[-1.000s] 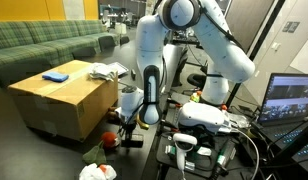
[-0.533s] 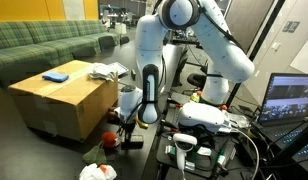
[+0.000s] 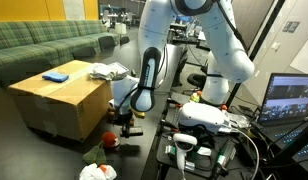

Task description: Put the objects on the table on the box and the objects on the box on the table

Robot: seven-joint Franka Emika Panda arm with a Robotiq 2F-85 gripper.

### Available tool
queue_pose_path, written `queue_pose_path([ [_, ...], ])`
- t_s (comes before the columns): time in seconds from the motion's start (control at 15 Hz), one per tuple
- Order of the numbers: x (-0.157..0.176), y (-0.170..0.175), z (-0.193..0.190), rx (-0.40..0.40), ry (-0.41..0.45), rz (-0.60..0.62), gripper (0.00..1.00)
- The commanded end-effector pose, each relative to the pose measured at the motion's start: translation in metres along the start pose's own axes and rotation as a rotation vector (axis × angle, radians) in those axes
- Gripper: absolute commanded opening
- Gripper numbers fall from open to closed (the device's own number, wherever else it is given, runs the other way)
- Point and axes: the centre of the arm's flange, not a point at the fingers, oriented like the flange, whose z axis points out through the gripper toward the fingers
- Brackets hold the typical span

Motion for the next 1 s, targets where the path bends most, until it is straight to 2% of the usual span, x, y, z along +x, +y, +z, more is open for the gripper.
queue_pose_path([
  [0.0,0.007,-0.003,-0.079,-0.04,-0.034,-0.035,0.33],
  [0.27,0.029,-0.005,-0.145,-0.126,-0.016,-0.061,0.33],
  [0.53,0.066,-0.001,-0.206,-0.199,0.061,-0.05,0.33],
  [0.93,0.137,0.003,-0.268,-0.234,0.182,-0.012,0.33],
])
